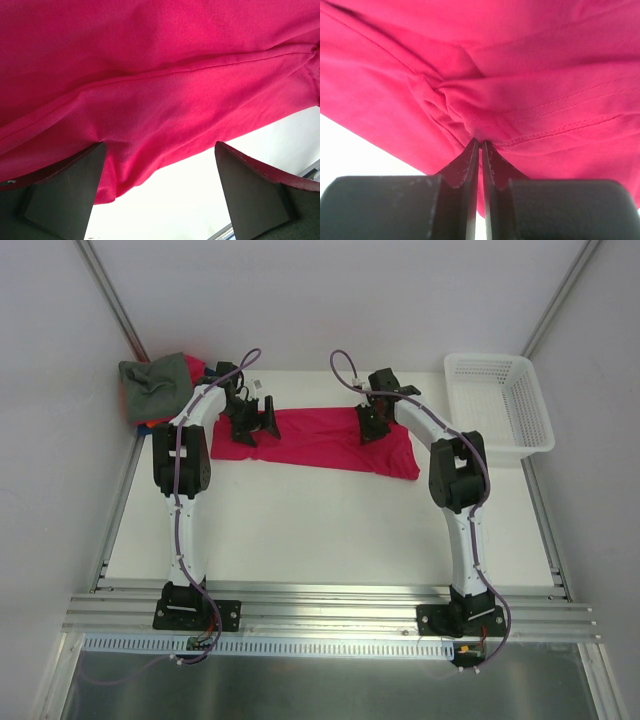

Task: Fold and stack the t-shirts
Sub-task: Fold the other side of the tshirt into a rectangle

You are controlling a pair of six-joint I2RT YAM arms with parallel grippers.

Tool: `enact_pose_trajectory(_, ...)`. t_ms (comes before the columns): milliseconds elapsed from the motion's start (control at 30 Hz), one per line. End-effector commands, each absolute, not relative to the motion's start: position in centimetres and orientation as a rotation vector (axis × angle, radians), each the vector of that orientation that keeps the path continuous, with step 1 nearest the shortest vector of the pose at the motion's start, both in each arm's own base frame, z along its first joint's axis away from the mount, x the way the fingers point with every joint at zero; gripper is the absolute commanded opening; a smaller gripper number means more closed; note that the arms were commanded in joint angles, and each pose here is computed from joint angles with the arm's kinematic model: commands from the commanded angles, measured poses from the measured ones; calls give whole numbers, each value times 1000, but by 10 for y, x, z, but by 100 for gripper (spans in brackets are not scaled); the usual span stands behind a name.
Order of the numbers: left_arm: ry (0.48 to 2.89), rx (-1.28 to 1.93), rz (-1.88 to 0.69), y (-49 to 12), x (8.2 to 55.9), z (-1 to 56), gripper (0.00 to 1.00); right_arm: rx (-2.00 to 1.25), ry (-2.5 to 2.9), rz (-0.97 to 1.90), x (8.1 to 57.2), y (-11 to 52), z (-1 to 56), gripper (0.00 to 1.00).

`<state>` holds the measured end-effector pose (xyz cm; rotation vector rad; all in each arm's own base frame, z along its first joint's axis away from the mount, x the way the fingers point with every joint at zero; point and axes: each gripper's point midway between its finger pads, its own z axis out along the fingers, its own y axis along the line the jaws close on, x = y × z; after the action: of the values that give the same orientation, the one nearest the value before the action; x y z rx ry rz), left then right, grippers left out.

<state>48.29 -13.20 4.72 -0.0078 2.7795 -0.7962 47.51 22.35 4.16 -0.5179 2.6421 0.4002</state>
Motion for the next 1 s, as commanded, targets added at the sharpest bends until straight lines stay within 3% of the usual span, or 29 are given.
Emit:
enact_pose_trajectory(0, 2788, -5, -848, -140, 476, 50, 92, -516, 2525, 389, 496, 226, 83, 8)
enact_pose_trajectory(567, 2808, 16, -845, -145, 465, 48, 92, -532, 2372, 351, 550, 238, 102, 11)
enact_pose_trajectory(600, 2809, 19, -845, -146, 465, 49, 92, -528, 2390, 364, 549, 240, 93, 16)
enact_pose_trajectory(633, 2809, 27, -846, -148, 464, 49, 92, -526, 2403, 370, 547, 240, 88, 30)
enact_pose_trajectory(700, 2807, 32, -843, -148, 463, 51, 92, -526, 2427, 384, 543, 243, 78, 41)
enact_pose_trajectory(733, 2808, 34, -844, -149, 463, 50, 92, -530, 2433, 384, 541, 245, 75, 54)
enact_pose_trajectory(767, 2809, 38, -841, -149, 462, 51, 92, -532, 2440, 384, 539, 246, 73, 60)
enact_pose_trajectory(833, 2813, 41, -840, -151, 461, 49, 92, -540, 2435, 385, 536, 250, 77, 68)
enact_pose_trajectory(967, 2811, 39, -849, -153, 462, 50, 92, -535, 2407, 373, 531, 247, 99, 68)
